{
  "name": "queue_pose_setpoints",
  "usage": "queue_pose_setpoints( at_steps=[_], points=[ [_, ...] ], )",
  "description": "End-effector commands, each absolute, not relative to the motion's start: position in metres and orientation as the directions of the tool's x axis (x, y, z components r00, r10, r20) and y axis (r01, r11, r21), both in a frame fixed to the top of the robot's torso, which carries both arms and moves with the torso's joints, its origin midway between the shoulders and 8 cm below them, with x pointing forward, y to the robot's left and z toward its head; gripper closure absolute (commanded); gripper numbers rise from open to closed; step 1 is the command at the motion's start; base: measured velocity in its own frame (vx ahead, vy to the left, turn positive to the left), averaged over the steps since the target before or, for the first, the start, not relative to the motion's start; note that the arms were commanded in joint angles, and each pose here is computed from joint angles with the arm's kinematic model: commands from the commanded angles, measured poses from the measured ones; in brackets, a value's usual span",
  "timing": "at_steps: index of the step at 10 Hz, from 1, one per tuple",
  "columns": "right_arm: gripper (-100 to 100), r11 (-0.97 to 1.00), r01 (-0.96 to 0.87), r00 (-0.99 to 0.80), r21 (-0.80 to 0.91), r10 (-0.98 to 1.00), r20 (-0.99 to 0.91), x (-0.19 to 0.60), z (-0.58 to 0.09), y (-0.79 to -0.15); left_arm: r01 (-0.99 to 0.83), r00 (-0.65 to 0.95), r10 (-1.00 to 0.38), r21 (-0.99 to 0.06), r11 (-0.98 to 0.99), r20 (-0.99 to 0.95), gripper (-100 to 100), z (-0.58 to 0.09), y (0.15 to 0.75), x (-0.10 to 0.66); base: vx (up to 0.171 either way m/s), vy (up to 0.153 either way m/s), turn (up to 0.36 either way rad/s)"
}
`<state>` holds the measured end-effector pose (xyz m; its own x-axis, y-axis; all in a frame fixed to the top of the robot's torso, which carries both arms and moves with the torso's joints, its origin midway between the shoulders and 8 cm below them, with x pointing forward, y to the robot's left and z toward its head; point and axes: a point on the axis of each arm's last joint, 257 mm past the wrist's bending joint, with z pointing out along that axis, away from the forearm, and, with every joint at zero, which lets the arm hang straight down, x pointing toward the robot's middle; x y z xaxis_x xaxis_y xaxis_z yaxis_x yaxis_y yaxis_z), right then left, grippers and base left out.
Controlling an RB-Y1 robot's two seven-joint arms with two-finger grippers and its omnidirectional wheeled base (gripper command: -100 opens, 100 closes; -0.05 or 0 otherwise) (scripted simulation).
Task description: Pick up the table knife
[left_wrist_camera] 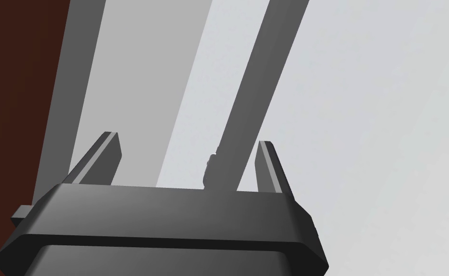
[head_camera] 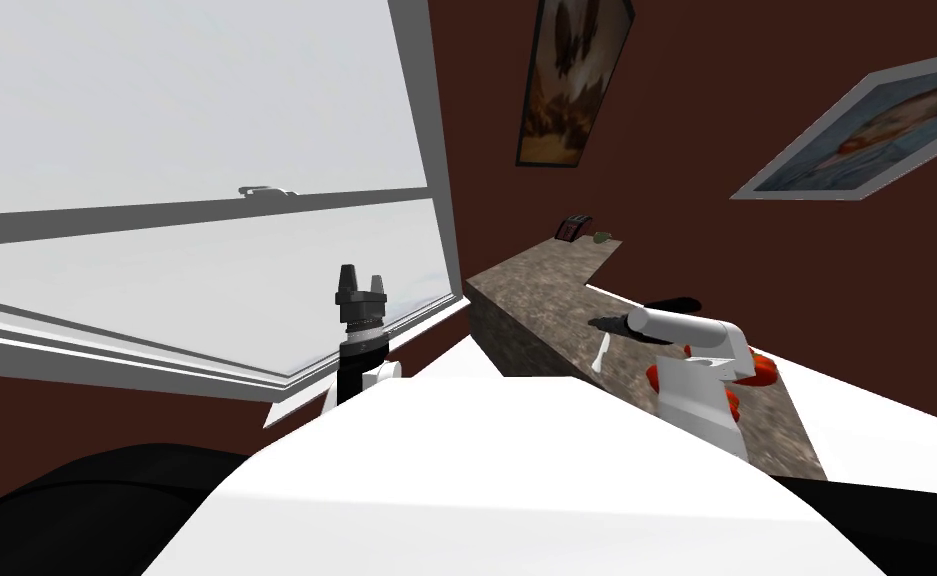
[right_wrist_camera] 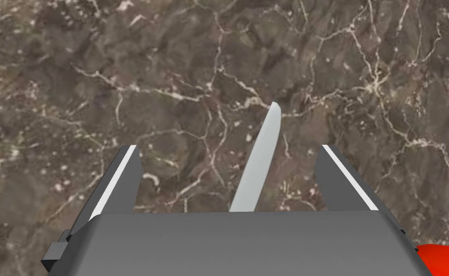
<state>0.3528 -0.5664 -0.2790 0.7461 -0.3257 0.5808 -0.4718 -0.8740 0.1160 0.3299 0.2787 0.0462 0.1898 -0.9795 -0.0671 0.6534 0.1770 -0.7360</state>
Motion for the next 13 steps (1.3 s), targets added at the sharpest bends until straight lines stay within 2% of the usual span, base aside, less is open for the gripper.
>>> queue_pose_setpoints(
  at_steps=[1,6,13],
  points=[
    [-100,-0.863,-0.495,0.751,0.095,-0.37,0.547,0.345,-0.286,-0.566,0.653,0.19,-0.98,-0.736,0.177,-0.067,0,0.046,0.279,0.33,0.035,0.0,-0.013],
    [-100,-0.793,-0.609,0.727,0.013,-0.552,0.409,0.315,-0.306,-0.563,0.653,0.19,-0.98,-0.736,0.177,-0.067,0,0.046,0.279,0.33,0.041,0.003,-0.02],
    [-100,-0.72,-0.693,0.699,-0.016,-0.678,0.23,0.279,-0.323,-0.549,0.653,0.19,-0.98,-0.736,0.177,-0.067,0,0.046,0.279,0.33,0.031,-0.002,-0.018]
  ],
)
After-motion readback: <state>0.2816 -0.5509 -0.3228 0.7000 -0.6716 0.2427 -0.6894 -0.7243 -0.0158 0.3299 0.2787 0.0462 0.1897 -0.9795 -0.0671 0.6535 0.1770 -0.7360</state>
